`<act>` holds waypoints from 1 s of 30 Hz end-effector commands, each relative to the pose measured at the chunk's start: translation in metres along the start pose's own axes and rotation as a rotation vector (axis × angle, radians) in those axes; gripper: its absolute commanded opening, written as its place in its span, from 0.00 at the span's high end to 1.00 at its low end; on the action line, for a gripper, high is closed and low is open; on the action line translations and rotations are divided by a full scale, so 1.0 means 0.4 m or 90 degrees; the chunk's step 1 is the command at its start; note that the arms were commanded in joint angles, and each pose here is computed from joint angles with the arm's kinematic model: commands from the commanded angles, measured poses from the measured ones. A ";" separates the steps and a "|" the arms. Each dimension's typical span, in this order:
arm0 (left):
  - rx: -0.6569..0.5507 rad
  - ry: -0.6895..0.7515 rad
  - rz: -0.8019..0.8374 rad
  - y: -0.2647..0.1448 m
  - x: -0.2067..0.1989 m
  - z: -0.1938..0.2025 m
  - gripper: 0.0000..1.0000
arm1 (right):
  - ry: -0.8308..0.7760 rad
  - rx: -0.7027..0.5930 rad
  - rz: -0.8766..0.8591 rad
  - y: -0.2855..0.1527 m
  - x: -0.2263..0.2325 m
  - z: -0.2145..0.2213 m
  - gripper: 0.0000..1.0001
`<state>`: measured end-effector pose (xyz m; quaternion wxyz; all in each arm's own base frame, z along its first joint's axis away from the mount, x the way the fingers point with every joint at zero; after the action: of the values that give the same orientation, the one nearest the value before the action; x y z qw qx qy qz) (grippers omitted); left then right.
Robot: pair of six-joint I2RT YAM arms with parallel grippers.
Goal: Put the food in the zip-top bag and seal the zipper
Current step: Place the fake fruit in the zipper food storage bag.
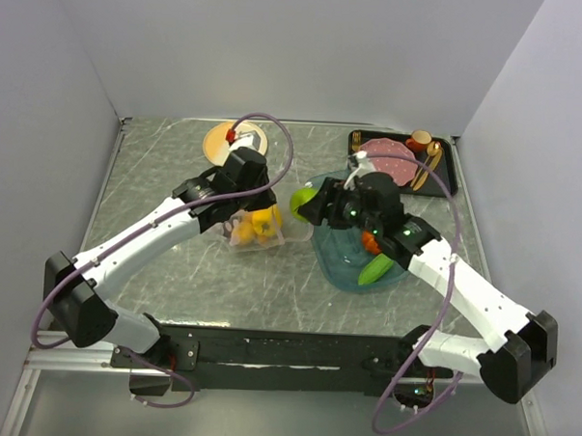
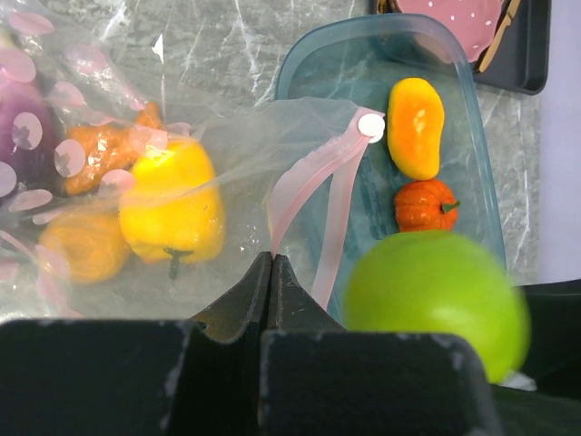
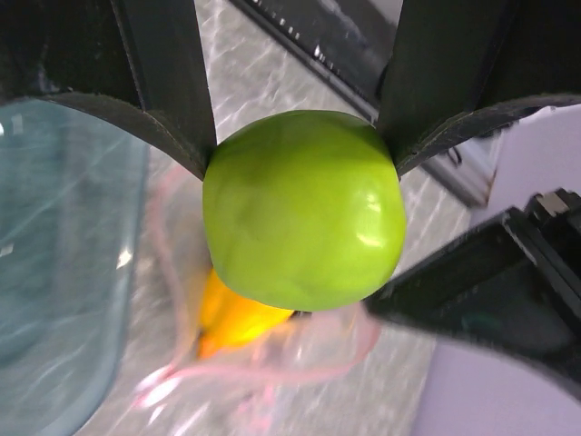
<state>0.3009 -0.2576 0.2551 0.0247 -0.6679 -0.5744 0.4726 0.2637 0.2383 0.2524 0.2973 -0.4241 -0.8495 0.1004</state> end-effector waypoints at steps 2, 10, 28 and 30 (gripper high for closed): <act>-0.026 -0.012 0.053 -0.029 -0.067 -0.043 0.99 | 0.012 0.027 0.008 0.064 0.014 0.014 0.74; -0.022 -0.019 0.084 -0.056 -0.083 -0.046 0.99 | -0.017 0.024 0.010 0.150 0.019 -0.026 0.68; -0.035 -0.018 0.077 -0.070 -0.077 -0.058 0.99 | -0.026 -0.045 0.145 0.061 -0.081 -0.096 0.00; -0.038 -0.017 0.076 -0.072 -0.074 -0.059 0.99 | -0.001 -0.066 0.195 0.025 -0.154 -0.109 0.00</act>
<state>0.2968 -0.2588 0.2684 0.0122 -0.6779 -0.5599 0.4762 0.3102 0.2478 0.2272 0.2828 -0.4837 -0.8137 0.1549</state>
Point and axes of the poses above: each gripper's point midway between its finger pads, its own y axis out along the fingers, its own x axis along the line the jaws close on, z = x × y, the point moved 2 cm from there along -y, back along the fingers, and after that the axes turned 13 degrees about -y, right-handed, at the moved point
